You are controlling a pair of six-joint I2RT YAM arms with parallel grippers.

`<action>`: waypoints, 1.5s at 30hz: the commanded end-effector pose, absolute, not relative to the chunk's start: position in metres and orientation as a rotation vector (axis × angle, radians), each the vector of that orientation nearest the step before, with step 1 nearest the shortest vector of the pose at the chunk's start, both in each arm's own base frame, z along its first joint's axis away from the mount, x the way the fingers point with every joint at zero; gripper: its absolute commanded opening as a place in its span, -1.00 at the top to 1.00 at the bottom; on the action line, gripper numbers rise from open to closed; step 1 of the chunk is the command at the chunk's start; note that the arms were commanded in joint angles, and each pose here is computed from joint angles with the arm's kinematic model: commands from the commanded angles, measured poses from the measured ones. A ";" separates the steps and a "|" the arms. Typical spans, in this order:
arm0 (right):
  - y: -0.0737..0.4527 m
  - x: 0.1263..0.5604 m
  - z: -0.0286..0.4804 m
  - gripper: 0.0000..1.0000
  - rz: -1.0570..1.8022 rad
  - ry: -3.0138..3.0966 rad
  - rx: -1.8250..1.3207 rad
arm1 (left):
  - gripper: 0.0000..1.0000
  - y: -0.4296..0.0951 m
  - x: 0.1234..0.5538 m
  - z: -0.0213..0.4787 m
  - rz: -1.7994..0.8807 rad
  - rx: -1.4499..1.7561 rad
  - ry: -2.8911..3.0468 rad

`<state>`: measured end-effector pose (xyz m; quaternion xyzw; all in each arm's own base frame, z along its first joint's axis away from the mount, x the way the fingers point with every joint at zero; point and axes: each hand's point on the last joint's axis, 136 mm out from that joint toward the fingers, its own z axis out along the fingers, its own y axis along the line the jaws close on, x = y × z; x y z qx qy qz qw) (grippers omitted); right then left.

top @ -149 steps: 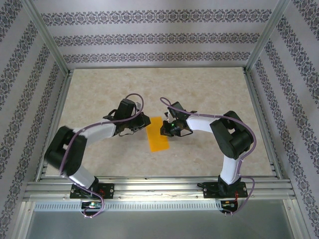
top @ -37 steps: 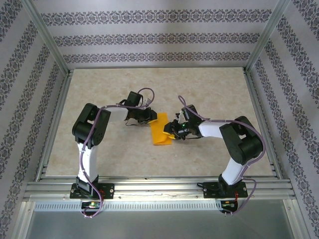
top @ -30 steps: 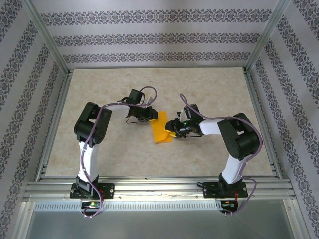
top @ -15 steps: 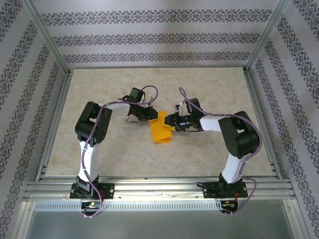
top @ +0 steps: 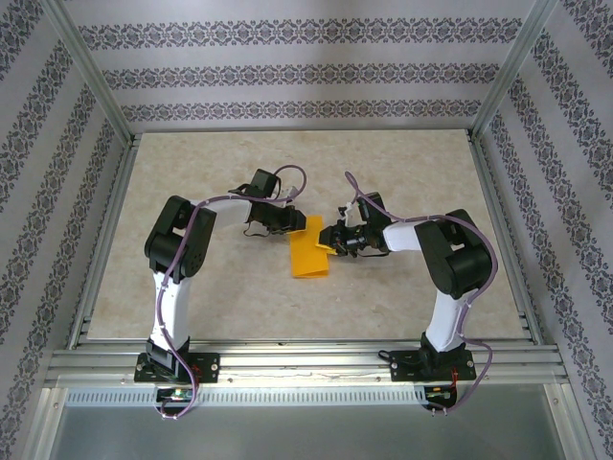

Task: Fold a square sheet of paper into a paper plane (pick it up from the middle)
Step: Fold the triangle a second time at the center of the table.

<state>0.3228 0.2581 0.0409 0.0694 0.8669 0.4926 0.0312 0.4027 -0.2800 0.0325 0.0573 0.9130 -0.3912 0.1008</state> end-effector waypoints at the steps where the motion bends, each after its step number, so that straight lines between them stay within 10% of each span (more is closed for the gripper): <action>1: 0.256 0.322 0.038 0.62 1.532 2.667 0.232 | 0.38 -0.286 0.403 0.064 -1.174 0.245 2.604; 23: 0.259 0.323 0.033 0.75 1.552 2.666 0.276 | -0.03 -0.270 0.342 0.143 -1.009 0.416 2.224; 45: 0.261 0.330 0.047 0.69 1.563 2.635 0.273 | -0.22 -0.337 0.255 0.075 -0.196 1.224 2.010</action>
